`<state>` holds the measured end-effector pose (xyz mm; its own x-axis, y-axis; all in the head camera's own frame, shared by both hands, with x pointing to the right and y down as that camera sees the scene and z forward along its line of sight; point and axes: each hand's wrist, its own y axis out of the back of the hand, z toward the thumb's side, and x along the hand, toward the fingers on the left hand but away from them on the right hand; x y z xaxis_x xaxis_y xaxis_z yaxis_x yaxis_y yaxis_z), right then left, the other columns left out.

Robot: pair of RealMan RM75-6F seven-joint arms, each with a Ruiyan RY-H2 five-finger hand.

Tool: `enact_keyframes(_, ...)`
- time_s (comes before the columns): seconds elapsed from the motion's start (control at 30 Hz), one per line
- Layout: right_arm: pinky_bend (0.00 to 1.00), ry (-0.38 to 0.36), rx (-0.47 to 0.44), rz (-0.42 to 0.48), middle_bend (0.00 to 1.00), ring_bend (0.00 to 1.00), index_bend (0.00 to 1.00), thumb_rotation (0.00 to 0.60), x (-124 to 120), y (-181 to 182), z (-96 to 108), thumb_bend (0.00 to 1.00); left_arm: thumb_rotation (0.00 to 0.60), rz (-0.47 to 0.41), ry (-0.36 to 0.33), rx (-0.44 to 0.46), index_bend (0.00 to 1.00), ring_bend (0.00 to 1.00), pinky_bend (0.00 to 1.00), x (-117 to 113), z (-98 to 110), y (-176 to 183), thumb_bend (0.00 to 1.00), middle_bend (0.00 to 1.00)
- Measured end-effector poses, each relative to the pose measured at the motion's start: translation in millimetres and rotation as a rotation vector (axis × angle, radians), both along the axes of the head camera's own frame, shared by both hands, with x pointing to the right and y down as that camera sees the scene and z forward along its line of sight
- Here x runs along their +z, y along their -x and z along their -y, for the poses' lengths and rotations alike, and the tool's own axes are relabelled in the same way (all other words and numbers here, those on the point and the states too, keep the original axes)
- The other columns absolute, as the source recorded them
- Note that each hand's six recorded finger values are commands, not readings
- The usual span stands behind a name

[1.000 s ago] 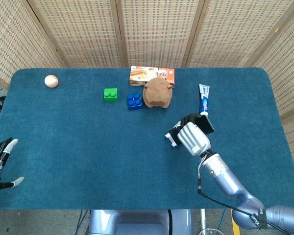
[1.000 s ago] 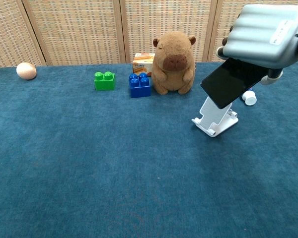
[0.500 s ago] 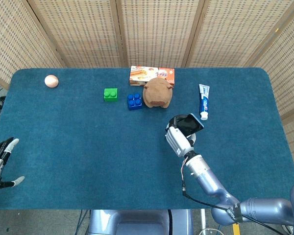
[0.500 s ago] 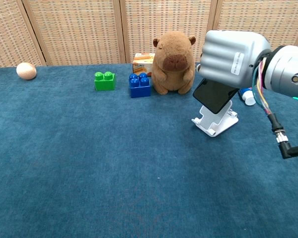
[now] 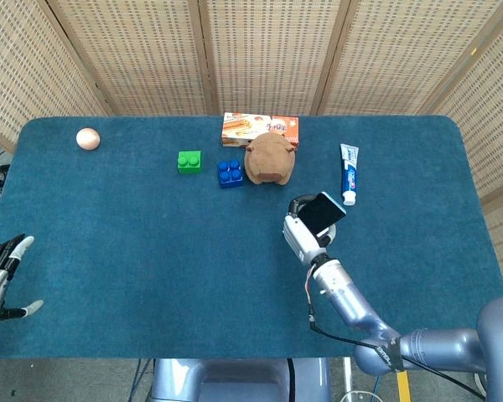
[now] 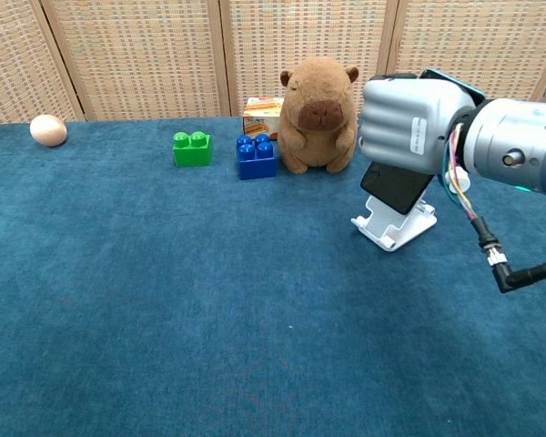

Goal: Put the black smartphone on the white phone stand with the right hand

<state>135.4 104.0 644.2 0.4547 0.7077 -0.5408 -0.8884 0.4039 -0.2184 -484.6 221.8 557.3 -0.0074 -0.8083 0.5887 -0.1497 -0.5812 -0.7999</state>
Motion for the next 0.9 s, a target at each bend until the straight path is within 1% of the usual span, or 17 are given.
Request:
enact_keyframes(0.2, 0.43, 0.022, -0.025, -0.026, 0.51, 0.46, 0.56, 0.600, 9.4, 1.0, -0.7, 0.52, 0.600, 0.004, 0.012, -0.005, 0.00, 0.00, 0.00, 3.4, 2.0, 0.1, 0.00, 0.00)
enact_keyframes(0.47, 0.43, 0.036, -0.048, -0.046, 0.51, 0.46, 0.56, 0.600, 22.0, 8.6, -10.2, 0.52, 0.600, 0.005, 0.020, -0.010, 0.00, 0.00, 0.00, 5.4, 3.7, 1.1, 0.00, 0.00)
enact_keyframes(0.77, 0.43, 0.001, -0.052, -0.062, 0.51, 0.46, 0.56, 0.600, 25.7, 13.0, -14.3, 0.52, 0.600, 0.003, 0.022, -0.011, 0.00, 0.00, 0.00, 5.3, 4.3, 1.8, 0.00, 0.00)
enact_keyframes(0.9, 0.43, -0.027, -0.048, -0.081, 0.50, 0.46, 0.56, 0.600, 25.8, 13.2, -15.1, 0.52, 0.600, 0.003, 0.024, -0.008, 0.00, 0.00, 0.00, 5.5, 4.0, 1.3, 0.00, 0.00)
